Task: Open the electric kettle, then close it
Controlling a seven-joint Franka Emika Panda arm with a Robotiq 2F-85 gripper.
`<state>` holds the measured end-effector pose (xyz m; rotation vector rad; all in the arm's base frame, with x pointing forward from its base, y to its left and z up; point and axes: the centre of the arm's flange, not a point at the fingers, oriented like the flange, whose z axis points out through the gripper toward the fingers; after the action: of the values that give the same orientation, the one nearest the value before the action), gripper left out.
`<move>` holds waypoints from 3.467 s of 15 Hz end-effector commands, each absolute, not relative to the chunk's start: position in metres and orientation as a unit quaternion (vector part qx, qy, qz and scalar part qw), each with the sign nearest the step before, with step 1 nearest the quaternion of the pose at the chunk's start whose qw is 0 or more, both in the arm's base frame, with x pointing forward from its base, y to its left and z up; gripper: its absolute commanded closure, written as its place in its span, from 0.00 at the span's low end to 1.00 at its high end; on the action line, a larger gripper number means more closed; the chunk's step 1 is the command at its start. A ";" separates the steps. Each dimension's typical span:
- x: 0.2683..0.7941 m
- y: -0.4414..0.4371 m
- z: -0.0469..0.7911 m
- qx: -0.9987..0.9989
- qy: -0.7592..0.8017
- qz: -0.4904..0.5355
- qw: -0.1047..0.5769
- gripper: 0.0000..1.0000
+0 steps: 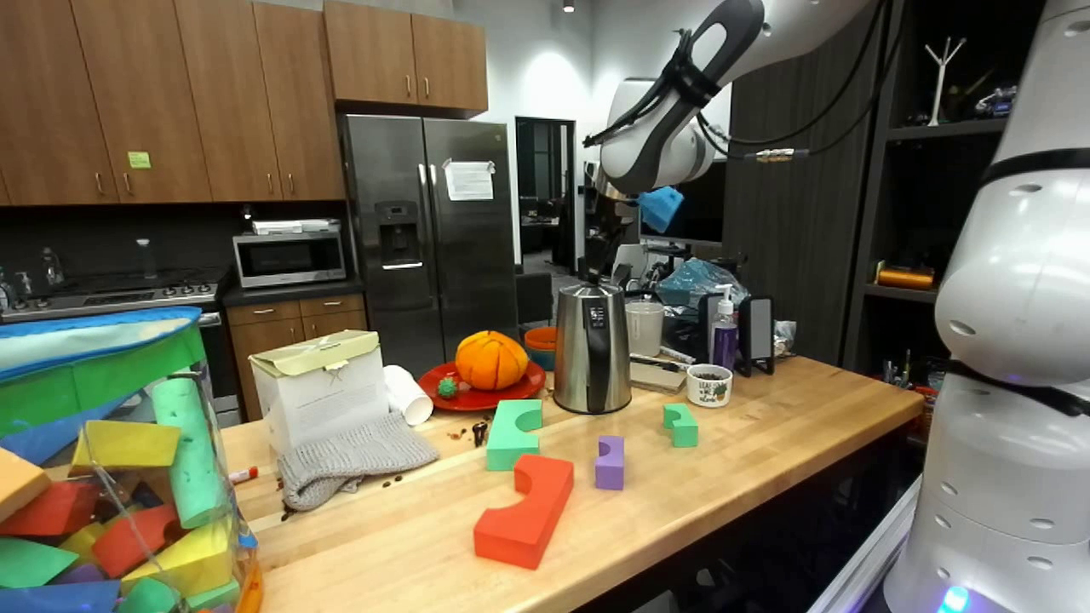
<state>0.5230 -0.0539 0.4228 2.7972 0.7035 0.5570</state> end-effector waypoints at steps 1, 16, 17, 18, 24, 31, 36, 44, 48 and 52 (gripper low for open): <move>0.526 -0.059 0.428 0.946 0.247 0.187 0.099 0.00; 0.523 -0.043 0.429 0.941 0.261 0.189 0.101 0.00; 0.523 -0.044 0.428 0.941 0.261 0.189 0.100 0.00; 0.524 -0.045 0.427 0.941 0.262 0.188 0.098 0.00; 0.519 -0.045 0.422 0.950 0.247 0.171 0.080 0.00; 0.517 -0.047 0.415 0.953 0.246 0.165 0.069 0.00; 0.520 -0.051 0.406 0.953 0.250 0.165 0.054 0.00; 0.525 -0.054 0.391 0.951 0.261 0.159 0.048 0.00; 0.531 -0.054 0.377 0.950 0.273 0.150 0.031 0.00; 0.535 -0.059 0.366 0.948 0.285 0.142 -0.003 0.00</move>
<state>0.5274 -0.0558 0.4149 2.9135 0.8152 0.5736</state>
